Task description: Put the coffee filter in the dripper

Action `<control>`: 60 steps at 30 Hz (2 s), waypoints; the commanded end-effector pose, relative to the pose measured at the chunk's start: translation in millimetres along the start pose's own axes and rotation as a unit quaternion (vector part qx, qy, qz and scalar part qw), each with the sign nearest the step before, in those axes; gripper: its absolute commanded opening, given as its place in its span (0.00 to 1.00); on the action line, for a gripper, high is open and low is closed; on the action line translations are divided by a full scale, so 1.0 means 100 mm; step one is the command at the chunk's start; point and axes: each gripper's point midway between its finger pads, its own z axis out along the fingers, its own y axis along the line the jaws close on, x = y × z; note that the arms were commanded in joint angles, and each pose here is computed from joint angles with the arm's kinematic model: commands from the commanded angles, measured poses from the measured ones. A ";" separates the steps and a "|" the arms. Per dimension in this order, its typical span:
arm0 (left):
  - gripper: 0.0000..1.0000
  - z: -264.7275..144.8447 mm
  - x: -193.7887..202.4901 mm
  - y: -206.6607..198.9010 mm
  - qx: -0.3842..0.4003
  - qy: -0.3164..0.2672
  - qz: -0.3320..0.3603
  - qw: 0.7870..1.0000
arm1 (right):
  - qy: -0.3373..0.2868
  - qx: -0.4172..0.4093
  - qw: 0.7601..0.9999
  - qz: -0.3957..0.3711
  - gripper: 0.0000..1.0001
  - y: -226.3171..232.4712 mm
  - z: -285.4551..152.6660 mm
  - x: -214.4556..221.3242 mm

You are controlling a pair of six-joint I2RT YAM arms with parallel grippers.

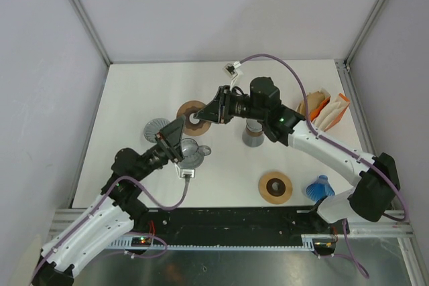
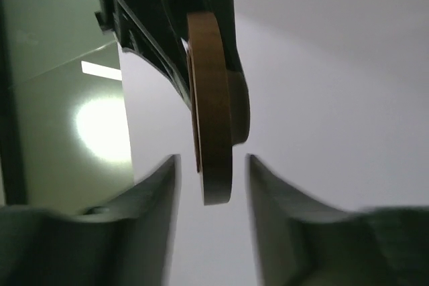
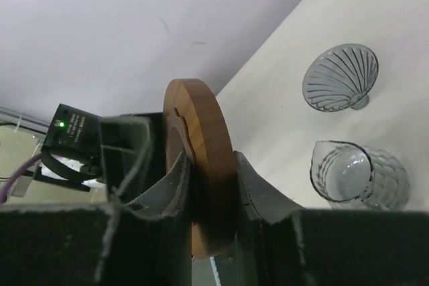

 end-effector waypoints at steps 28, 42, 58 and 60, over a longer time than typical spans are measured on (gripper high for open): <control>0.77 -0.65 0.98 -1.31 0.206 0.430 -0.802 0.361 | 0.039 0.170 0.982 -0.072 0.00 -0.93 0.06 0.26; 0.80 -0.91 0.97 -1.39 0.148 0.375 -0.866 0.297 | 0.087 0.137 0.987 -0.013 0.00 -1.12 0.63 0.81; 0.79 -0.97 0.80 -1.48 0.153 0.368 -0.867 0.300 | 0.136 0.142 0.980 0.016 0.00 -1.24 0.94 1.06; 0.79 -0.97 0.80 -1.48 0.154 0.368 -0.867 0.300 | 0.140 0.155 0.978 0.009 0.00 -1.27 0.93 1.08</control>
